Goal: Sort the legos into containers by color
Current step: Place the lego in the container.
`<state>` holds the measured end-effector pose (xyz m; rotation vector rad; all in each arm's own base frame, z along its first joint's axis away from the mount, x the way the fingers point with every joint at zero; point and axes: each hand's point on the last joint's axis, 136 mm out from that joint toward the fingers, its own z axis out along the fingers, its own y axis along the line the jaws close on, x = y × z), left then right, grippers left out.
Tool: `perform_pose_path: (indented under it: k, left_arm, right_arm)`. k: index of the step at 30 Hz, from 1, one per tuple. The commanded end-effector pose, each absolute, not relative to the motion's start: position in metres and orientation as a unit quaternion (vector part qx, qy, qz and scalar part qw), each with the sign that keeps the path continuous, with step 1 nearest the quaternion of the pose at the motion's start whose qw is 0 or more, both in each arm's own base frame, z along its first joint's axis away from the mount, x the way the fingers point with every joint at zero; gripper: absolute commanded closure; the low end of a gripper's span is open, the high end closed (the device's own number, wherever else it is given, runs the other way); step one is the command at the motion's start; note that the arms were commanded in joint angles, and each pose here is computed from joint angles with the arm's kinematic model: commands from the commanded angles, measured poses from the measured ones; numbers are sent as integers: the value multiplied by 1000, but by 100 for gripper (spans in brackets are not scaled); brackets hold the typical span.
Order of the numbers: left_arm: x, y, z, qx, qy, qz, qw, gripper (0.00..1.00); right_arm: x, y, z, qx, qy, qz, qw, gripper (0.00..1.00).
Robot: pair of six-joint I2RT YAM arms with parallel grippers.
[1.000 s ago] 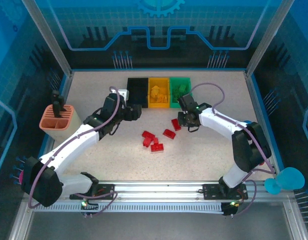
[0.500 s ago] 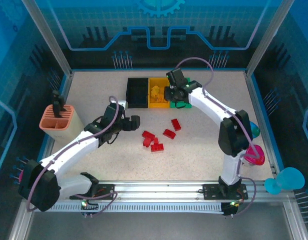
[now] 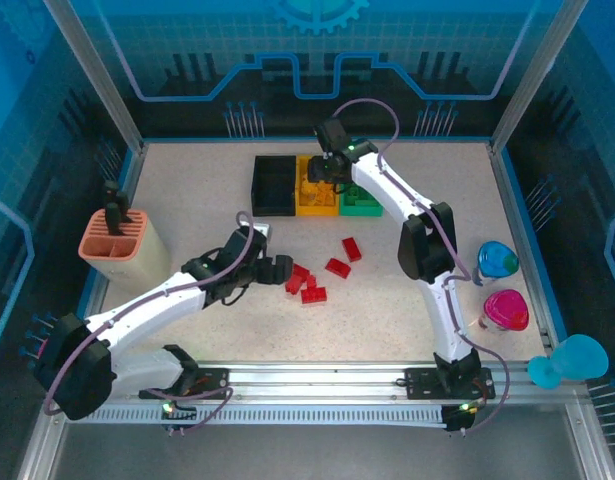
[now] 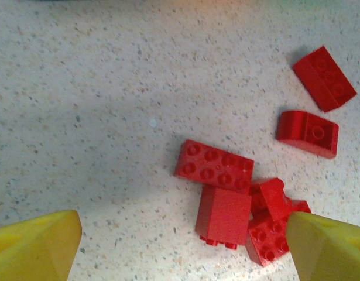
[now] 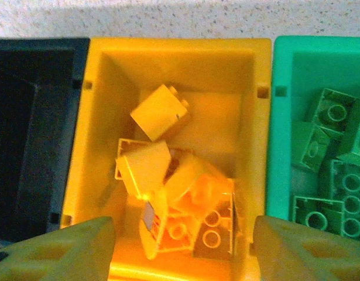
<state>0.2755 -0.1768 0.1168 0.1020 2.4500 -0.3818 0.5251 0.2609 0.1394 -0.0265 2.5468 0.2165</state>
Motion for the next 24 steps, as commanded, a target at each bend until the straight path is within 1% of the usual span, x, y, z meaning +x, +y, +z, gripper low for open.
perform_pose_path:
  k: [1,11,15,24]
  left_arm:
    - [264,-178,103,39,942,-138,304,9]
    - [246,-201,72,69,956,-141,248,13]
    - [244,-201,65,70,957,-133,248,13]
    - [246,-203,46,70,962,-122,235,19]
  right_arm:
    - [514,253,151,-7,954,73,292,34]
    - [470,239,175,0,942,106,319,34]
    - [451,233,179,-4,942,116,316,35]
    - [393,212,180,-14,937,140,321,37]
